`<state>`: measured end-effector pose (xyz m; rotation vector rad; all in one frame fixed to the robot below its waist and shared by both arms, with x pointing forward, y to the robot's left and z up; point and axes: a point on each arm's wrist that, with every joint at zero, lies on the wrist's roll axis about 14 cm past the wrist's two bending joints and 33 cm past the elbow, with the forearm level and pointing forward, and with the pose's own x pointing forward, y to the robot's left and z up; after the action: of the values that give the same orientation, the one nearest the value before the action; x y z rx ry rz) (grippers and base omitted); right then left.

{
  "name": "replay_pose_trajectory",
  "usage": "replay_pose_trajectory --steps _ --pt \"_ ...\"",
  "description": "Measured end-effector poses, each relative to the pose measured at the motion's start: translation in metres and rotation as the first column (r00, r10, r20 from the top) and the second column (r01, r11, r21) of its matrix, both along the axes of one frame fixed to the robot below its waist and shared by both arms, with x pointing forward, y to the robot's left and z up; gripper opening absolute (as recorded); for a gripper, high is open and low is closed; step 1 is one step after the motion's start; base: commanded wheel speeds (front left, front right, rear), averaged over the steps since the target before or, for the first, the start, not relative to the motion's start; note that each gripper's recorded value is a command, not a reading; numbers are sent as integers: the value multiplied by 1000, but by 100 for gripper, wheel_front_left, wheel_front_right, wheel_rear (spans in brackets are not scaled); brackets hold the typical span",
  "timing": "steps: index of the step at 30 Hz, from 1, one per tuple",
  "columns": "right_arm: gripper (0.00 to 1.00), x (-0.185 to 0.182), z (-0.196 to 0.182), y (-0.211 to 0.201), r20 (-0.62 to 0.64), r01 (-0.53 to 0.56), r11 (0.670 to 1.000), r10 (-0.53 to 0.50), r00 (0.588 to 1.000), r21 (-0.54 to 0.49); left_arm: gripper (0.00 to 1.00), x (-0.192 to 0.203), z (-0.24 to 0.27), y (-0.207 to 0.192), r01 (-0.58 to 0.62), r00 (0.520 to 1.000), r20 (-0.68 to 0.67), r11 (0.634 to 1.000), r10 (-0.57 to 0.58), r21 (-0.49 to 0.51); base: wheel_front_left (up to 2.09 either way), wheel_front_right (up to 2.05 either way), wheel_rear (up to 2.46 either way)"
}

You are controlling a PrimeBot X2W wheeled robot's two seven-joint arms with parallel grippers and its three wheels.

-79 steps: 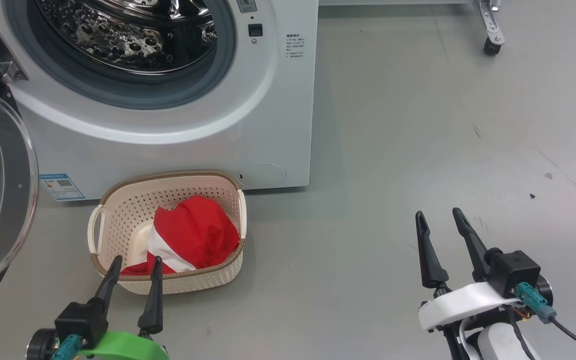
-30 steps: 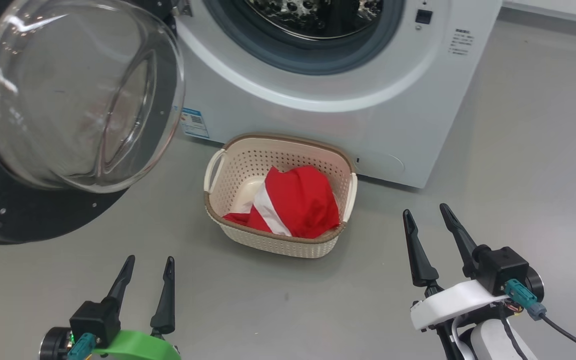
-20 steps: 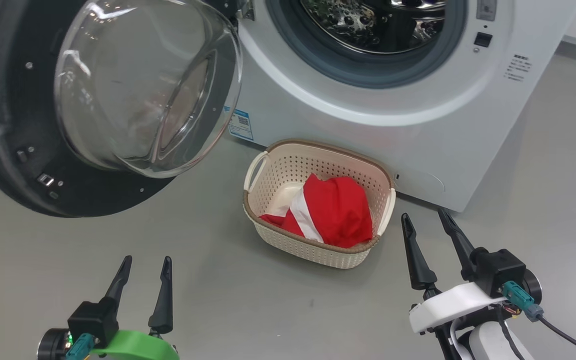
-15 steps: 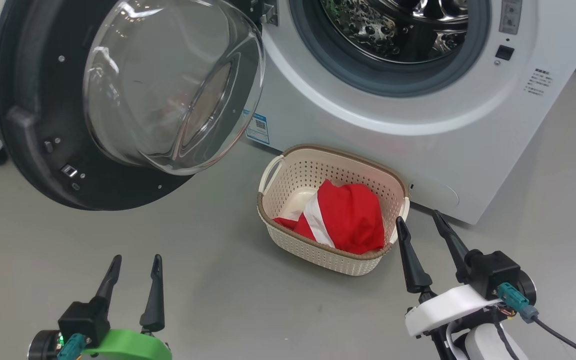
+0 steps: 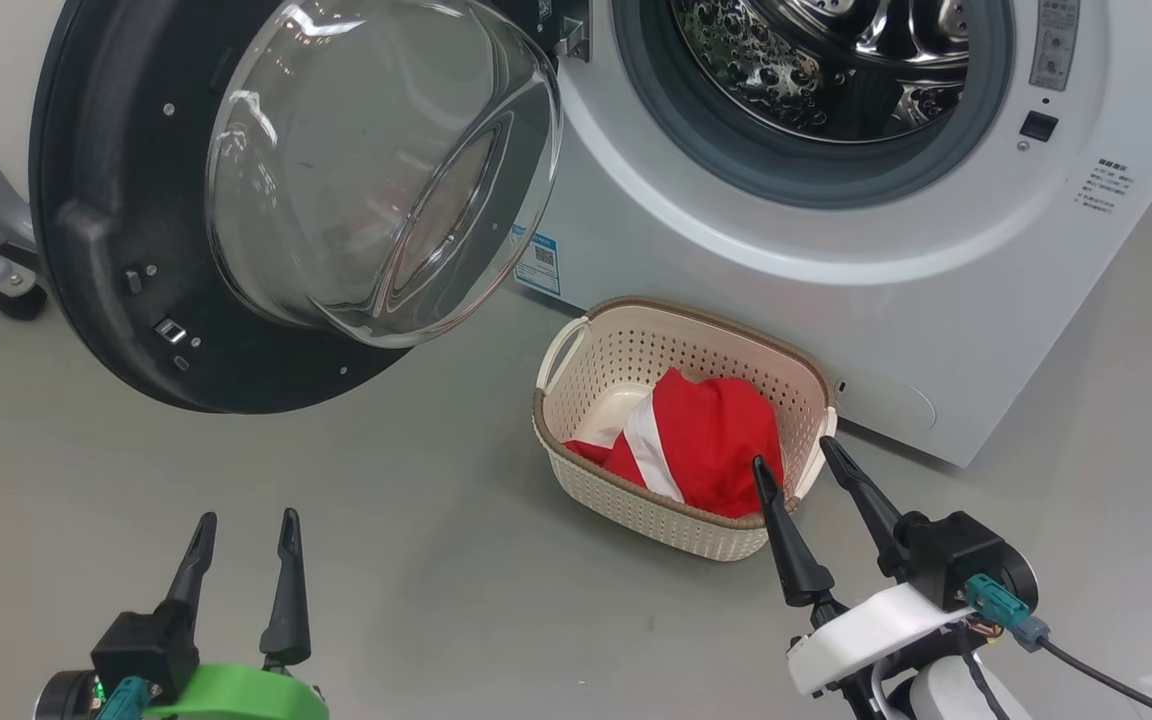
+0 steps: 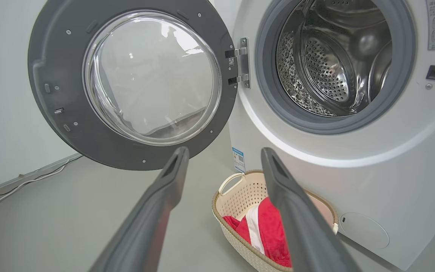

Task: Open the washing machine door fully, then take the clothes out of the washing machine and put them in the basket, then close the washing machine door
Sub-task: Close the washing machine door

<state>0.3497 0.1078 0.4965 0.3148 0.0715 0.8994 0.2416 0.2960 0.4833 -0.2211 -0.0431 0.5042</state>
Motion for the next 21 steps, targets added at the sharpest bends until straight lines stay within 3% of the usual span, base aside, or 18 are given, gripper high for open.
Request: replay_pose_trajectory --steps 21 --pt "100 1 -1 4 -9 -14 1000 14 1000 6 100 -3 0 0 -9 1000 -4 1000 9 2 0 0 0"
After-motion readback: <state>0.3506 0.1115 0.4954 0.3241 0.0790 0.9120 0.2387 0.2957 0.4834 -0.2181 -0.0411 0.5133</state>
